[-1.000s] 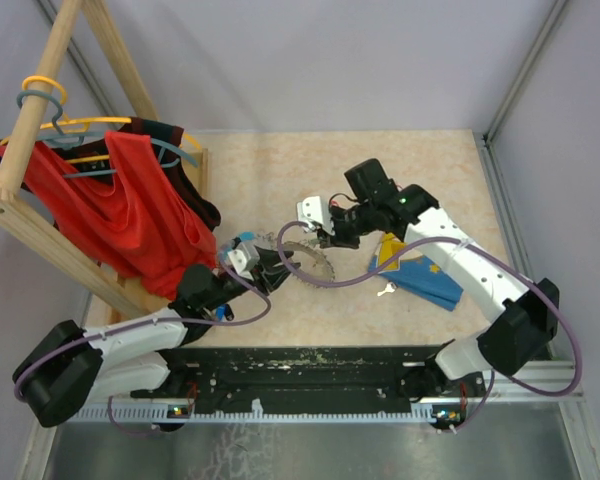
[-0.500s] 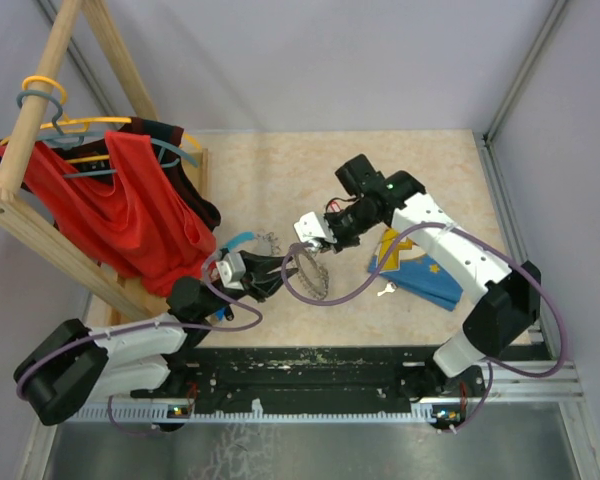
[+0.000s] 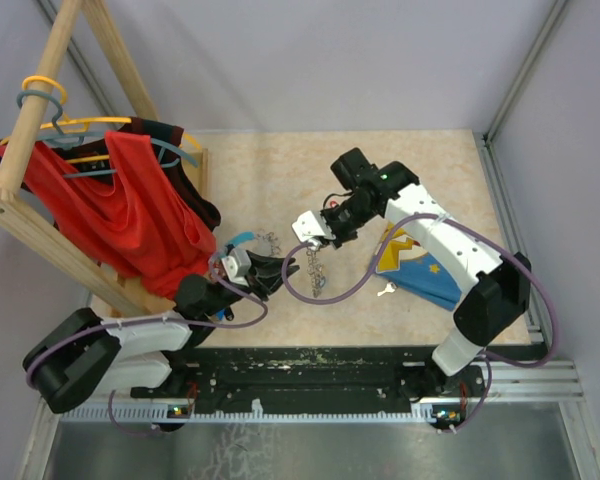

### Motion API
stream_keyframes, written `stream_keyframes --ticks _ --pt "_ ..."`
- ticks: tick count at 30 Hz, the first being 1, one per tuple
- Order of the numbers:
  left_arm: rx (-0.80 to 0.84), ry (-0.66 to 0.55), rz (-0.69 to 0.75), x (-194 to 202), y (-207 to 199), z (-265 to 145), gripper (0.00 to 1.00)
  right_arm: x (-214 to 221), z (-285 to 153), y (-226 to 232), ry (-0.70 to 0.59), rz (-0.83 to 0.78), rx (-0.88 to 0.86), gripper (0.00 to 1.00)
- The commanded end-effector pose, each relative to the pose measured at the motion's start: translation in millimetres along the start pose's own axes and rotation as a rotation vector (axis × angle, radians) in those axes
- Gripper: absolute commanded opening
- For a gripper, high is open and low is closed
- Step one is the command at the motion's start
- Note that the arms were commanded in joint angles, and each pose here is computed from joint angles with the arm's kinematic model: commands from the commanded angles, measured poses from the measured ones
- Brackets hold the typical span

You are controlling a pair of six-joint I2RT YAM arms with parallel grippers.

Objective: Remove the keys from the keyring
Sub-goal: Remove the key from the keyring.

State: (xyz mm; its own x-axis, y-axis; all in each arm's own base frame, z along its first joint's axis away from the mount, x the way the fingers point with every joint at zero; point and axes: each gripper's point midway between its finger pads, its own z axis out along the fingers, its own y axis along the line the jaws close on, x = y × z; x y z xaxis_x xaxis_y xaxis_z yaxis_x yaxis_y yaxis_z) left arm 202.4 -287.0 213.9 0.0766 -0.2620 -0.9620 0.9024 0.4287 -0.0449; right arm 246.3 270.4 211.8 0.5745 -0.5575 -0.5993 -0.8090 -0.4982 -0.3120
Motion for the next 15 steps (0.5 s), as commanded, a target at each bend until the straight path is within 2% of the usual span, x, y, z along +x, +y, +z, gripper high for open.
stream_keyframes --ticks 1,15 --pt "-0.026 -0.042 0.007 -11 5 6 0.27 -21 -13 -16 -0.059 -0.061 0.046 0.00" --pt "-0.026 -0.055 0.014 -11 9 21 0.27 -25 -13 -15 -0.073 -0.071 0.039 0.00"
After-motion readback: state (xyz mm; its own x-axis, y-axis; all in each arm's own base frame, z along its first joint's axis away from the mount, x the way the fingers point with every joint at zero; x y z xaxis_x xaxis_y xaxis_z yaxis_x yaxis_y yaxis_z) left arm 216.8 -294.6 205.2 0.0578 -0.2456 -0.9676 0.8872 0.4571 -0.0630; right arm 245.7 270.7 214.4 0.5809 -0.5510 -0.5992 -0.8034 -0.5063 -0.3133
